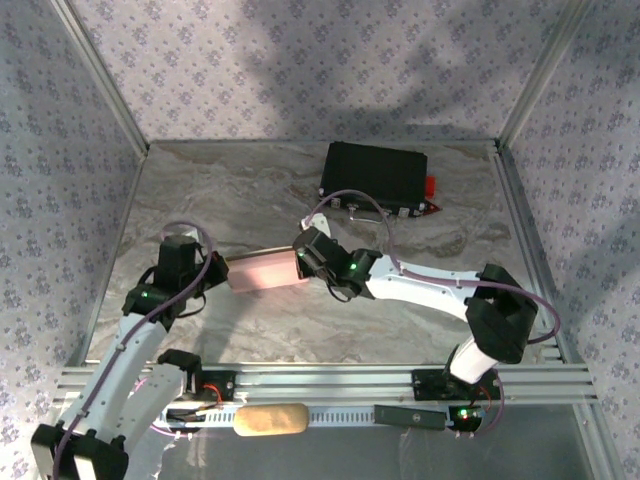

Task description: Fold the paper box

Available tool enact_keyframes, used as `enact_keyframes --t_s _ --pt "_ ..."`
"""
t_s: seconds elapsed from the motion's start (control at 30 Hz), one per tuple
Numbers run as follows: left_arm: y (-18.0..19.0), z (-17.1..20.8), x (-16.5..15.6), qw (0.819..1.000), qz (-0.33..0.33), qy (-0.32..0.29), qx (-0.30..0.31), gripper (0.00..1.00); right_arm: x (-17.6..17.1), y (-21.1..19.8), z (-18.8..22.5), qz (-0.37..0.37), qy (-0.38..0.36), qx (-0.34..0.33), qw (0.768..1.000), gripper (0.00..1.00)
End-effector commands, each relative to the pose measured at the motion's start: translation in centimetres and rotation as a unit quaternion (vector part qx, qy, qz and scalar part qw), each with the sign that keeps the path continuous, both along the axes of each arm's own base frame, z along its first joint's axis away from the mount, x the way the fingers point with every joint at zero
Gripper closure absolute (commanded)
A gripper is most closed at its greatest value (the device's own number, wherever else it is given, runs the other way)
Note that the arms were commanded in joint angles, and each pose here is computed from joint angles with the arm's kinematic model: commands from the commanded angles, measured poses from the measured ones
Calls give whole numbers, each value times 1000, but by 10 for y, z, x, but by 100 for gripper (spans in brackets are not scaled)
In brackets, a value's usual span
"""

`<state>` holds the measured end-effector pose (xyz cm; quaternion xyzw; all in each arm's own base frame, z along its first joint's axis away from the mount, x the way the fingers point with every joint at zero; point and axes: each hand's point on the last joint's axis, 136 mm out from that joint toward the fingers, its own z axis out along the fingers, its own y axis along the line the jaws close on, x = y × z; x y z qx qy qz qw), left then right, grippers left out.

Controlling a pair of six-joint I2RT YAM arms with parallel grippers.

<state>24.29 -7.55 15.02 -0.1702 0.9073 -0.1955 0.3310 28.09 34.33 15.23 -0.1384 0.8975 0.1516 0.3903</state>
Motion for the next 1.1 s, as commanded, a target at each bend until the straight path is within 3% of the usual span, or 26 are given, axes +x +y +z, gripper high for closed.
enact_keyframes --t_s 0.0,0.07,0.13,0.27,0.47,0.73,0.9,0.97,1.07 --pt "26 -31 -25 995 32 82 50 100 -23 -41 -65 -10 87 -118 989 100" --pt "26 -29 -24 995 33 81 47 100 -23 -40 -66 -11 87 -119 989 100" --pt "26 -28 -23 995 31 81 48 92 -23 -40 -65 -9 87 -118 989 100" --pt "22 -27 -20 996 22 71 42 85 -23 -39 -64 -7 85 -117 989 100" --pt "10 -1 -14 999 3 50 13 68 -23 -39 -64 -6 81 -122 989 100" --pt "-2 29 -29 996 25 11 -82 62 -23 -36 -63 -4 78 -122 989 100" --pt "-2 26 -24 985 92 47 -135 67 -23 -36 -62 -3 77 -122 990 100" --pt "2 19 -25 970 156 83 -167 67 -24 -35 -62 -2 76 -121 990 100" --pt "-1 22 -21 950 201 113 -208 63 -24 -33 -61 -1 76 -123 990 100"
